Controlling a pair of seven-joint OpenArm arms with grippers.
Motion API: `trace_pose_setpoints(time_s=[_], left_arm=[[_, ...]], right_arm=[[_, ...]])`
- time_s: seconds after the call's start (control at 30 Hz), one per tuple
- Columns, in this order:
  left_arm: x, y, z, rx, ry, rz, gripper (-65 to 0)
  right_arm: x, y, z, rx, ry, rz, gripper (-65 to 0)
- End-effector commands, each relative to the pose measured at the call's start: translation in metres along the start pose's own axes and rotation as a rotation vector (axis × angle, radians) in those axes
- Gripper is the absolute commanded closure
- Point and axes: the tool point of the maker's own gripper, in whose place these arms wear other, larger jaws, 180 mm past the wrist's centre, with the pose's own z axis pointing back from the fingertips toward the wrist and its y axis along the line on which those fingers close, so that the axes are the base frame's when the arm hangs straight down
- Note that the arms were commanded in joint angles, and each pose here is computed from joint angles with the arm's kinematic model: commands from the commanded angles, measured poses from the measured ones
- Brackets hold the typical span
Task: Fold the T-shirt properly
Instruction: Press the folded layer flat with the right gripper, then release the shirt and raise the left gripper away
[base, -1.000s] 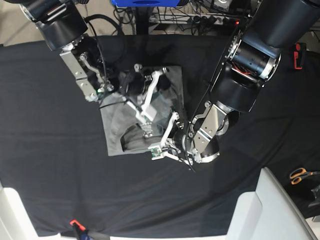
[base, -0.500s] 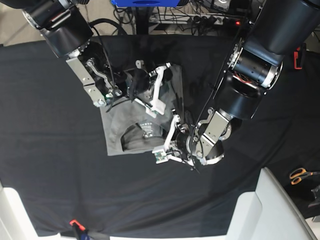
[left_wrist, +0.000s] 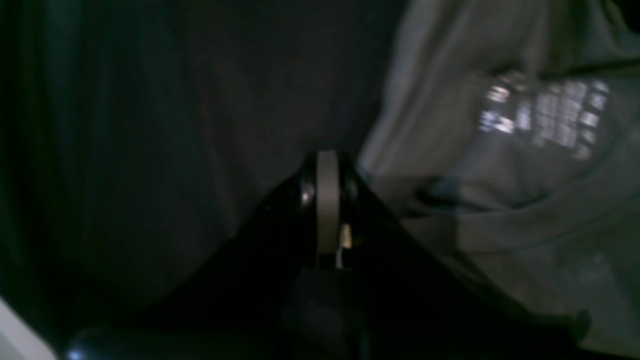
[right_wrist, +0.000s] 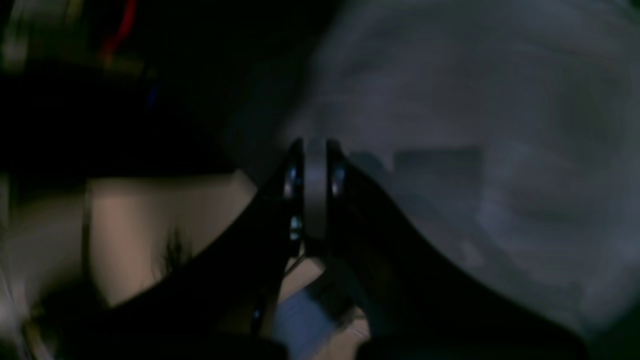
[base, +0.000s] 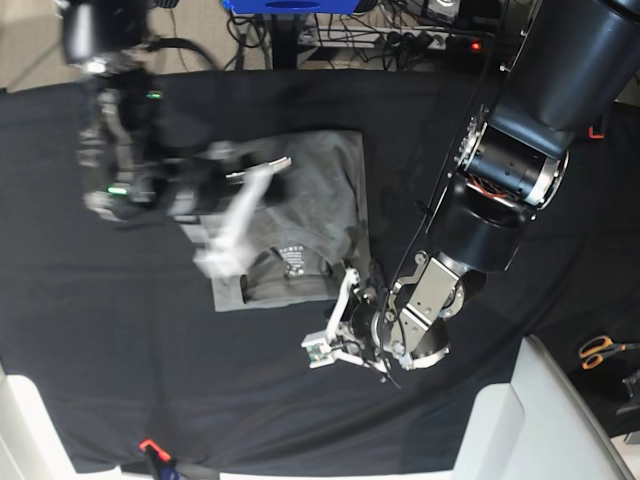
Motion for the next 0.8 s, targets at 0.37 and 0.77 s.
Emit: trace_pose_setpoints(time_s=[0.37, 0.77], left_arm=[[0.02, -0.019, 0.007, 0.038, -0.02, -0.067, 0.0], [0.026, -0.007, 0.013, 0.064, -0.021, -0.07, 0.0]], right_arm=[[-0.001, -0.057, 0.012, -0.097, -0.08, -0.115, -0.2], [0.007, -0.074, 0.012, -0.136, -0.069, -0.076, -0.2]])
